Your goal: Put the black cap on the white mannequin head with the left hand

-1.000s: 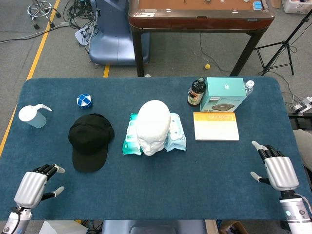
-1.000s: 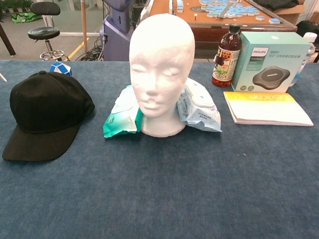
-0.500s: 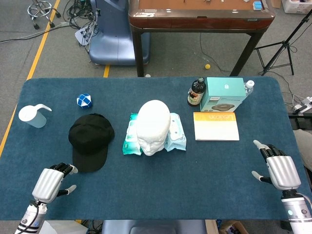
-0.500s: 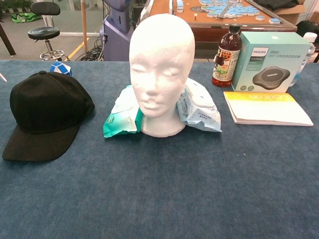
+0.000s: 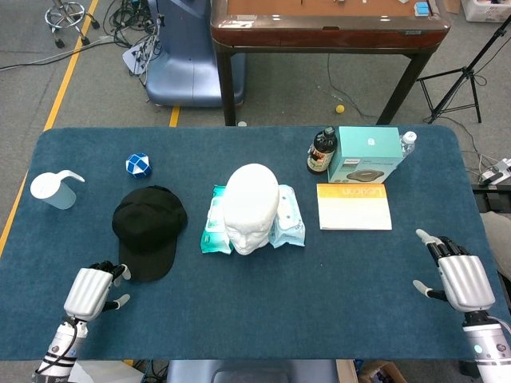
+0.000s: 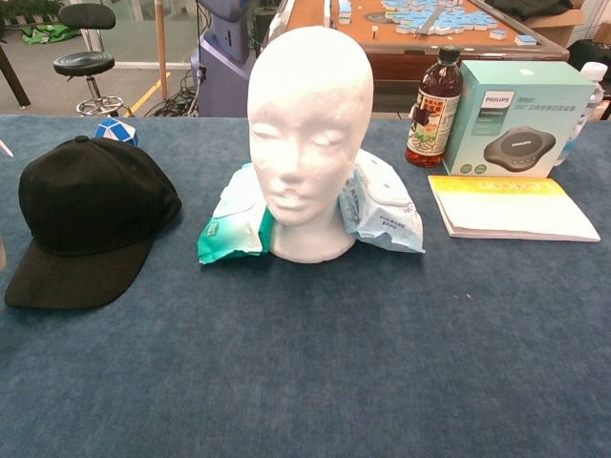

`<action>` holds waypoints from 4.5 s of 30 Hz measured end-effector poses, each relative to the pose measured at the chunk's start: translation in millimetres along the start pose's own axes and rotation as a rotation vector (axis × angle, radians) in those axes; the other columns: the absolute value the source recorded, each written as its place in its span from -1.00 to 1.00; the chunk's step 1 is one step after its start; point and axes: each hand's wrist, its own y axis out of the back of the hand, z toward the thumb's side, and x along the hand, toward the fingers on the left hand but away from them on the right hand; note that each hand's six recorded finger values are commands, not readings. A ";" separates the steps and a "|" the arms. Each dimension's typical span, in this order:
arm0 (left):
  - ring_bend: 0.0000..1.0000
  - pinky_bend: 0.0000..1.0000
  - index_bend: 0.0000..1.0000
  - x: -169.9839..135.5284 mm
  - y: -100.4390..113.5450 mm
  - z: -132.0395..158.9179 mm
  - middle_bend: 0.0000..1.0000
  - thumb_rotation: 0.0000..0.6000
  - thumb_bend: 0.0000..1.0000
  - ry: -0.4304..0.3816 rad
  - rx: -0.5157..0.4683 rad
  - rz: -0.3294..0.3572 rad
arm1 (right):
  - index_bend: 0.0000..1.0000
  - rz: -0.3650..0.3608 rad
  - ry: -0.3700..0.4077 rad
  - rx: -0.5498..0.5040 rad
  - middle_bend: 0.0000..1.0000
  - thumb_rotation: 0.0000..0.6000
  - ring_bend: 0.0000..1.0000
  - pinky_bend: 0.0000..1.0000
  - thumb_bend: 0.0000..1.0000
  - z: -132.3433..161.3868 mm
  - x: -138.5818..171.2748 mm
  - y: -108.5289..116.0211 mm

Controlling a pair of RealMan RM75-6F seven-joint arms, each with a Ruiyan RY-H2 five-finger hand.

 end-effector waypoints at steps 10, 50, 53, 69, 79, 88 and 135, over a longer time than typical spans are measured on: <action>-0.08 0.08 0.03 8.7 -14.9 -4.4 0.29 1.00 -0.95 0.019 0.020 -0.022 | -0.74 -0.005 0.003 -0.009 -0.44 1.00 -0.57 -0.24 -1.00 -1.3 1.7 2.3; -0.05 0.08 0.06 36.5 -47.6 -11.1 0.31 1.00 -0.96 0.091 0.024 -0.045 | -0.74 -0.005 0.006 -0.018 -0.44 1.00 -0.57 -0.24 -1.00 -3.1 2.9 4.5; -0.05 0.08 0.07 38.2 -49.3 -11.7 0.32 1.00 -0.95 0.098 0.020 -0.041 | -0.74 -0.004 0.006 -0.017 -0.44 1.00 -0.57 -0.24 -1.00 -3.0 2.8 4.2; -0.04 0.08 0.09 46.2 -51.9 -13.8 0.32 1.00 -0.96 0.146 -0.032 -0.012 | -0.74 -0.001 0.006 -0.016 -0.44 1.00 -0.57 -0.24 -1.00 -2.8 2.6 3.8; -0.15 0.06 0.00 48.1 -40.4 -12.5 0.12 1.00 -0.96 0.187 -0.183 0.091 | -0.74 -0.001 0.007 -0.016 -0.44 1.00 -0.57 -0.24 -1.00 -2.6 2.6 3.8; -0.47 0.01 -0.09 47.5 -26.7 -7.7 -0.41 1.00 -0.95 0.160 -0.317 0.198 | -0.74 0.001 0.009 -0.014 -0.44 1.00 -0.57 -0.24 -1.00 -1.8 2.7 2.9; -0.47 -0.06 0.50 61.6 38.9 4.8 -0.37 1.00 -0.28 0.014 -0.328 0.501 | -0.74 0.002 0.009 -0.019 -0.43 1.00 -0.57 -0.24 -1.00 -2.4 2.6 3.7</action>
